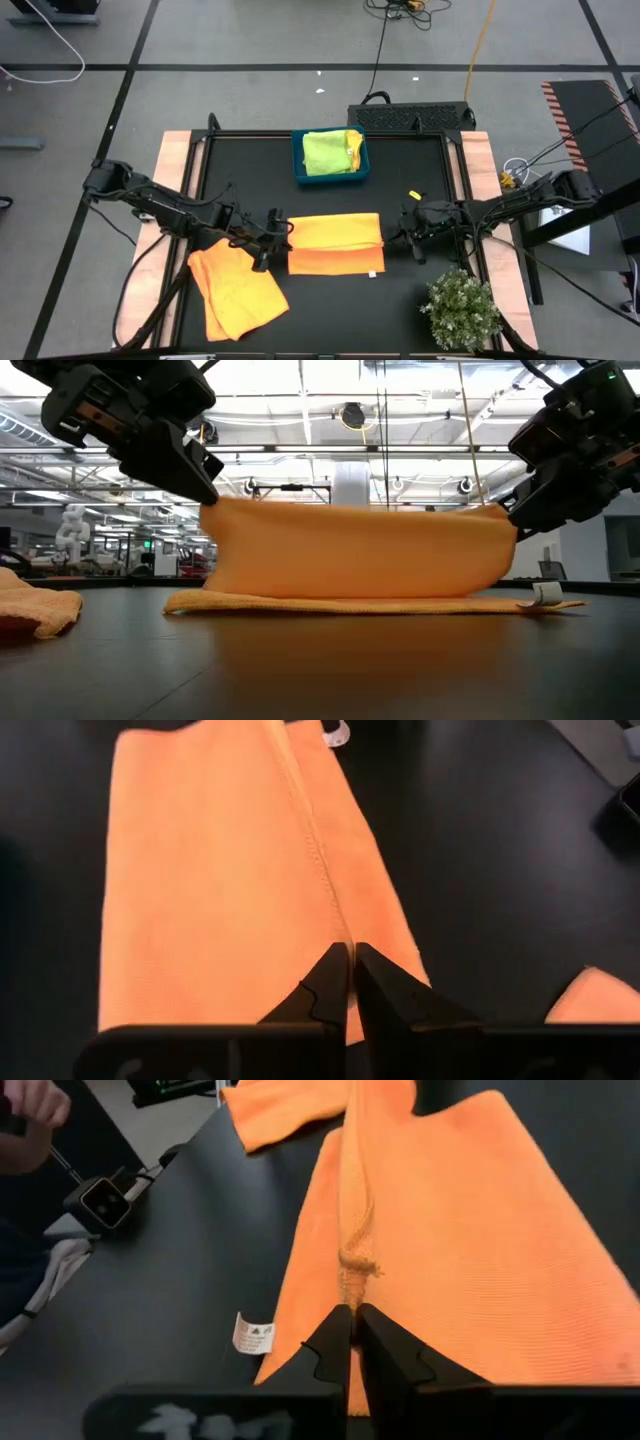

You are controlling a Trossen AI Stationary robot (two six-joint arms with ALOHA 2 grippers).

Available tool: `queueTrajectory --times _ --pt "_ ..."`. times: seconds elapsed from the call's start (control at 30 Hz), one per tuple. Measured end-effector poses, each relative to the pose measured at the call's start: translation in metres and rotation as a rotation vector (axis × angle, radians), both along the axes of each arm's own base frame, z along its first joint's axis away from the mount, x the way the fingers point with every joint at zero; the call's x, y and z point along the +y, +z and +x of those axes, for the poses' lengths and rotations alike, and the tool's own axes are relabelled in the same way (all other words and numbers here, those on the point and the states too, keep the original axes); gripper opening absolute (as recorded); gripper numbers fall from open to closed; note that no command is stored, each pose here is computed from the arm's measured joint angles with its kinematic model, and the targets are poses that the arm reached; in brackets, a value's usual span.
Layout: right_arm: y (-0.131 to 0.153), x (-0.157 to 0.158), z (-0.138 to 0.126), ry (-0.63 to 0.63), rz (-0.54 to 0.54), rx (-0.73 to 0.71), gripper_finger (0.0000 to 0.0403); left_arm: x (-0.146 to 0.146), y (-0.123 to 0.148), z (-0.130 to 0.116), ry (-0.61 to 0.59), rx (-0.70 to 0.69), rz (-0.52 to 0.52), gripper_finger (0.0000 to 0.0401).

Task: Fold microfiber towels
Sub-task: Fold the right orange microfiber towel

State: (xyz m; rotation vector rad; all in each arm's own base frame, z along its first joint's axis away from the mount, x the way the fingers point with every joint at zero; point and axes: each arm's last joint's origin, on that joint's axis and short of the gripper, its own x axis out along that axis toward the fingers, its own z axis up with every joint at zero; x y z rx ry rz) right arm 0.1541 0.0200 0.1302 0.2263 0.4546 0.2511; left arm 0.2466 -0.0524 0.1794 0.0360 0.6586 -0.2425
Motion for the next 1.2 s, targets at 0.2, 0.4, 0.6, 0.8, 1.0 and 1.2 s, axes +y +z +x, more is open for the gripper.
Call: queueTrajectory --times 0.2,0.4,0.6,0.8,1.0,1.2 --pt "0.0 0.003 0.0 0.016 -0.005 -0.004 0.0073 -0.003 -0.001 0.0 -0.004 0.018 -0.056 0.0055" --pt "0.005 0.003 0.002 0.019 -0.001 -0.065 0.0112 -0.007 -0.001 -0.001 -0.012 0.023 -0.066 0.0077" --pt "0.005 0.0 0.003 -0.094 -0.034 -0.07 0.0118 -0.004 -0.001 0.0 0.05 0.016 -0.044 0.0077" --pt "0.001 -0.01 0.005 -0.233 0.004 -0.025 0.0121 0.004 0.002 0.004 0.126 -0.036 -0.009 0.0077" --pt "-0.006 -0.027 0.007 -0.38 0.072 0.038 0.0137 0.009 0.008 0.008 0.132 -0.109 0.004 0.0077" --pt "-0.014 -0.044 0.006 -0.502 0.119 0.095 0.0154 0.016 0.012 0.012 0.142 -0.153 -0.045 0.0076"
